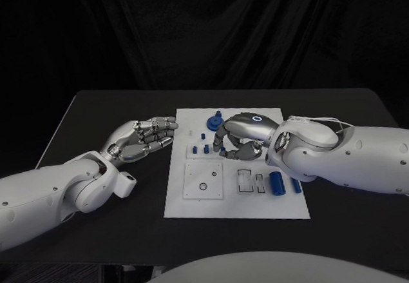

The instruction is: Assemble the parts on the task board

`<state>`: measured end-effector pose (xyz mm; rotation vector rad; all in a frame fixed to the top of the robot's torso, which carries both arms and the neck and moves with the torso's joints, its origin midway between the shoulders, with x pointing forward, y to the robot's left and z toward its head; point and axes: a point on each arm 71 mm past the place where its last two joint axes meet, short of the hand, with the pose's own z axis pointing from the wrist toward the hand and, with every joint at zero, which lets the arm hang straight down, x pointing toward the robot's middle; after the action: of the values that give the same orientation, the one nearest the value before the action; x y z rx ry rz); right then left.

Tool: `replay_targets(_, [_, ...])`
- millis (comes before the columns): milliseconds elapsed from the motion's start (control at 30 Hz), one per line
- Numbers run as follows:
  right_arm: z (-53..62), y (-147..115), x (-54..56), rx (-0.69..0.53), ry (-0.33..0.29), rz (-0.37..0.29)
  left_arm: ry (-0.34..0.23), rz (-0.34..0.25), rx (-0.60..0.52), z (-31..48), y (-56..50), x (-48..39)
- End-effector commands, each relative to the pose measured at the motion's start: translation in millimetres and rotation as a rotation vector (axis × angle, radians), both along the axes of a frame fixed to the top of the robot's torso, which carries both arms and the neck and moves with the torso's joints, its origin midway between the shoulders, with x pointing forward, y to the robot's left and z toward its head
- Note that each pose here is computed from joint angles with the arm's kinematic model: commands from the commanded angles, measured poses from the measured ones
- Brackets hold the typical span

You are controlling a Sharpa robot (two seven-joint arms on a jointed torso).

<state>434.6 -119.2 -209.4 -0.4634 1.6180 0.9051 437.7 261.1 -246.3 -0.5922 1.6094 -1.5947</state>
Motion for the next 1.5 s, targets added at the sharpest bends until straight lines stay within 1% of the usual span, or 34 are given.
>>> replay_targets(33, [-8.2,8.7,-3.4,-0.046,-0.007,0.035,0.011,-0.013,-0.015,-1.0,-2.6,-1.3])
replay_targets(167, [-17.0,18.6,-5.5,-0.057,-0.003,0.059,0.017,-0.015,-0.015,-3.1,-3.3,-2.3])
replay_targets(433, [-31.6,28.8,-9.2,-0.062,0.013,0.075,0.028,-0.017,-0.016,-7.9,-3.3,-4.6])
replay_targets(800, [-45.5,31.9,-10.1,-0.076,0.028,0.075,0.039,-0.021,-0.016,-11.5,-4.0,-5.6])
replay_targets(1133, [-53.9,31.6,-11.8,-0.078,0.039,0.071,0.047,-0.023,-0.014,-13.4,-3.8,-6.1])
replay_targets(1500, [-55.7,29.8,-13.4,-0.080,0.046,0.068,0.054,-0.023,-0.012,-15.0,-3.6,-6.6])
